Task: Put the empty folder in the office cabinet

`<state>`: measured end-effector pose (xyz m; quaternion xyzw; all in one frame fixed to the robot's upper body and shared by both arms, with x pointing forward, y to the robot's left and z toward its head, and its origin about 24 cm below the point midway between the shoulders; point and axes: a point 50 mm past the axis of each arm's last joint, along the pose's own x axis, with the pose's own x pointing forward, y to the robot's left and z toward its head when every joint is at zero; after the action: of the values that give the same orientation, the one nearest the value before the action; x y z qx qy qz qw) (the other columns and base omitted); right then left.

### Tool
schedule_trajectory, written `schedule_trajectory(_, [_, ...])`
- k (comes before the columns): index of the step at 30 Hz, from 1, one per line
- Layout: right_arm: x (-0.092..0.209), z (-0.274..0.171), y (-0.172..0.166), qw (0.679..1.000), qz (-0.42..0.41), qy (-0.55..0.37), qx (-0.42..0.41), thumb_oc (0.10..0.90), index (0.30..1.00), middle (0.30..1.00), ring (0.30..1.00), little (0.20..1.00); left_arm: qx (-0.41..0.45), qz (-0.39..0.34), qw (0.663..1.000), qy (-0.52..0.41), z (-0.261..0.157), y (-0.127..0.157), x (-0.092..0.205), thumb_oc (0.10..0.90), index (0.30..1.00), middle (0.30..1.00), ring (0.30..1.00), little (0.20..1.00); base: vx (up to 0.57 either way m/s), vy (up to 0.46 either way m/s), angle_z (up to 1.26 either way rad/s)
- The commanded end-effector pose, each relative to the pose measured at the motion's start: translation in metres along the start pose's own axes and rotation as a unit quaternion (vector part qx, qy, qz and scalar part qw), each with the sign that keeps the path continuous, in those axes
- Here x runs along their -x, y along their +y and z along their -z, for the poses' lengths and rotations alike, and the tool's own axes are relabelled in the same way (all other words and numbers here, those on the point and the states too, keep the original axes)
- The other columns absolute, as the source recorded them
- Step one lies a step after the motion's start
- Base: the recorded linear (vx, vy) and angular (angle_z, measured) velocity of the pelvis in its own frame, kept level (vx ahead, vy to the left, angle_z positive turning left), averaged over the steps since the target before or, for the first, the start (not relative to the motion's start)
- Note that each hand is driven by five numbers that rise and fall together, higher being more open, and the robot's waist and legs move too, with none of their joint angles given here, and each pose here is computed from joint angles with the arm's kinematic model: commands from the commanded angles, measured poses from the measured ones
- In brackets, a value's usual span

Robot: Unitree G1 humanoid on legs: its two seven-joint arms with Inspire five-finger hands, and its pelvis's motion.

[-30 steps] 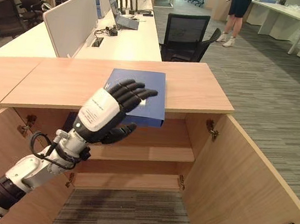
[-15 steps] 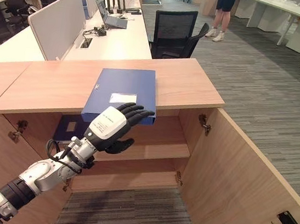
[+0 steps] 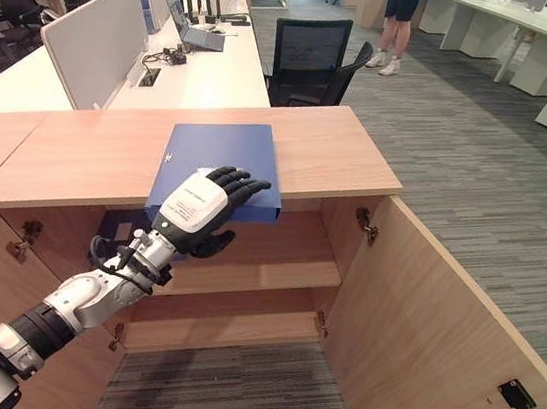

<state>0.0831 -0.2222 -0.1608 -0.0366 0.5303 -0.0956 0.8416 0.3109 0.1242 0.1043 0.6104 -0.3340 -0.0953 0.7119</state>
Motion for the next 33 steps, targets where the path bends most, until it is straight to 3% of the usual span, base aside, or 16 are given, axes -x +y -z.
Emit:
schedule_trajectory(1, [0.002,0.009,-0.006,1.0,0.004,0.012,0.01,0.8,0.9,0.9,0.9,0.9,-0.076,-0.147,0.986,-0.035,0.009,0.071,-0.052,0.8,0.9,0.9,0.9,0.9,0.0,0.0,0.0])
schedule_trajectory(16, [0.001,0.008,-0.005,1.0,0.005,0.013,0.01,0.8,0.9,0.9,0.9,0.9,-0.091,-0.145,0.985,-0.026,0.013,0.069,-0.054,0.8,0.9,0.9,0.9,0.9,0.0,0.002,0.0])
schedule_trajectory(33, [0.002,0.011,-0.012,1.0,0.015,0.015,0.0,0.8,0.9,0.9,0.9,0.9,-0.108,-0.131,0.984,0.052,0.044,0.066,-0.05,0.8,0.9,0.9,0.9,0.9,0.0,0.001,0.0])
